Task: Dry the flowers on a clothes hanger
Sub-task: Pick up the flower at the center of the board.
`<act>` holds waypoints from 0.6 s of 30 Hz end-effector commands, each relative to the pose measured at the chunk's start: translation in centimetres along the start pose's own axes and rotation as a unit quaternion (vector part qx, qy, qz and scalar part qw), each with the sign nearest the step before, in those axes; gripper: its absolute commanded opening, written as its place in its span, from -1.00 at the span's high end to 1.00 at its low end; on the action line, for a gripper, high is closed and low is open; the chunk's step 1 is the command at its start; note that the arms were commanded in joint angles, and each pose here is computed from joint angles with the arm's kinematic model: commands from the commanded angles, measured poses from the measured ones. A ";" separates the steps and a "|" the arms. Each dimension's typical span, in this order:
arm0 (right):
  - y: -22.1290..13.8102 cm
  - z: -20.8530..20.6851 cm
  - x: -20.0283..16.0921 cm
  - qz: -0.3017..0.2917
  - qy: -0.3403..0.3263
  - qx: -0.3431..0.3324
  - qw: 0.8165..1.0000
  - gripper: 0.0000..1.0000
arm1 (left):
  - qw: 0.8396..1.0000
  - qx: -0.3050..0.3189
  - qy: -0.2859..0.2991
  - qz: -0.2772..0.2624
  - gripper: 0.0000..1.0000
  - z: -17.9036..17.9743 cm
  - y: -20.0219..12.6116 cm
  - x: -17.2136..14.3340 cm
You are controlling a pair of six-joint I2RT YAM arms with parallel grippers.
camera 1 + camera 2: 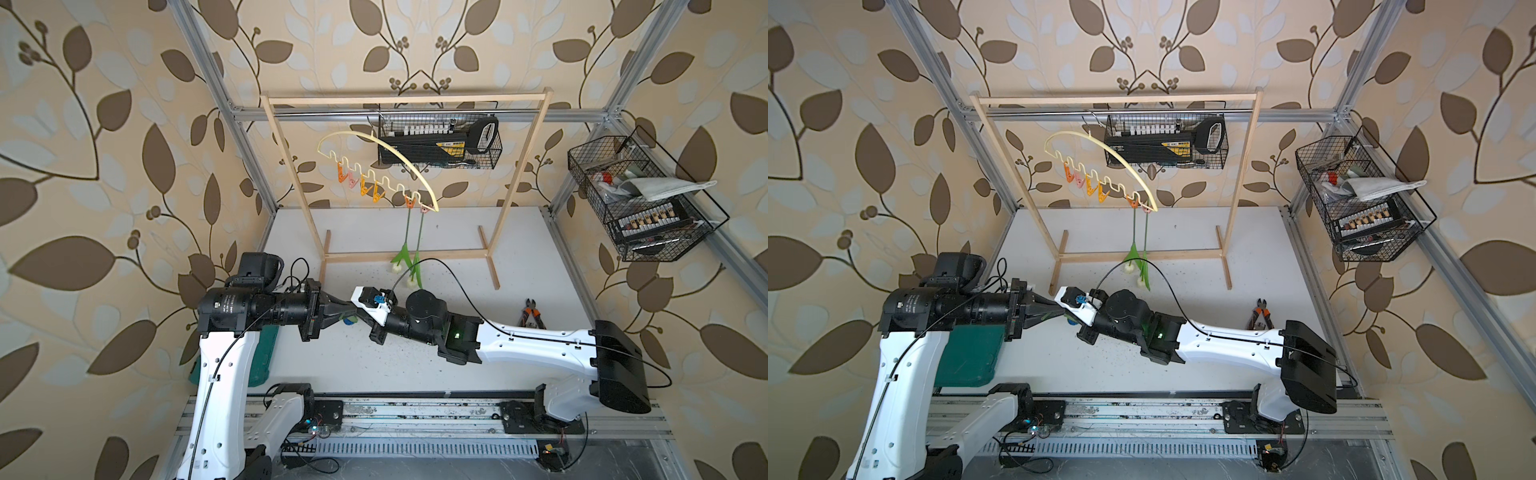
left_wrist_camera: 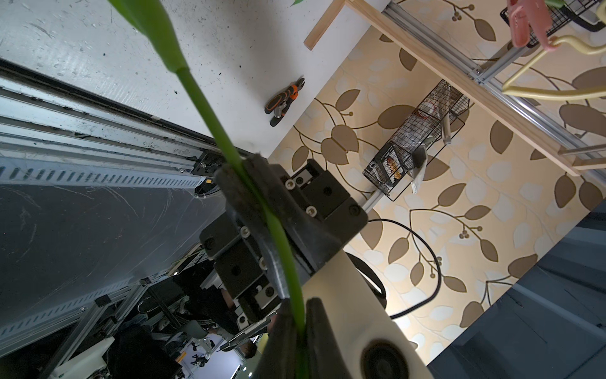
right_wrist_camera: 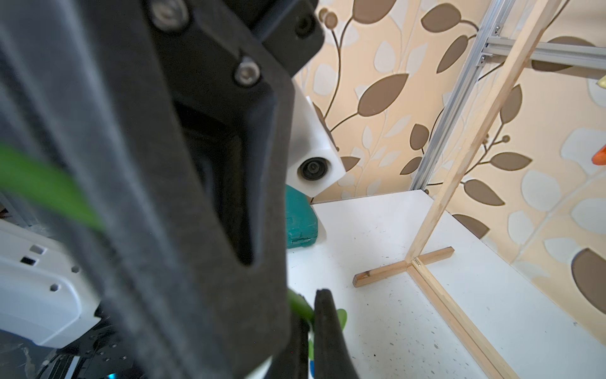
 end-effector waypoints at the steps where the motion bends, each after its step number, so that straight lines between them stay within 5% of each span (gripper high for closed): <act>1: -1.4 -0.5 2.5 -0.040 0.014 -0.011 0.999 1.00 | 0.998 -0.033 0.048 0.013 0.40 -1.5 0.0 -0.3; 5: -2.1 -0.9 2.2 -0.023 0.015 -0.021 0.999 1.00 | 0.990 -0.091 0.110 -0.013 -0.39 -5.2 -0.5 0.4; 8: -2.9 -1.9 0.8 0.008 0.025 -0.043 0.999 1.00 | 0.964 -0.132 0.208 -0.100 -0.44 -8.5 -2.0 0.3; 12: -5.8 -6.1 -0.8 0.058 0.110 -0.073 0.990 1.00 | 0.890 -0.101 0.328 -0.301 -0.46 -10.6 -4.4 1.6; 18: -10.2 -10.4 -2.6 0.081 0.265 -0.049 0.959 1.00 | 0.819 -0.066 0.449 -0.351 -0.38 -12.4 -1.7 6.6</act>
Point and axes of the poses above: each gripper's point midway between its finger pads, its own y axis out along the fingers, its own z axis along the line the jaws close on, x = y × z, the point moved 8 cm from there along -y, back along the fingers, and after that the axes turned 8 degrees about -y, right-handed, at the moved point
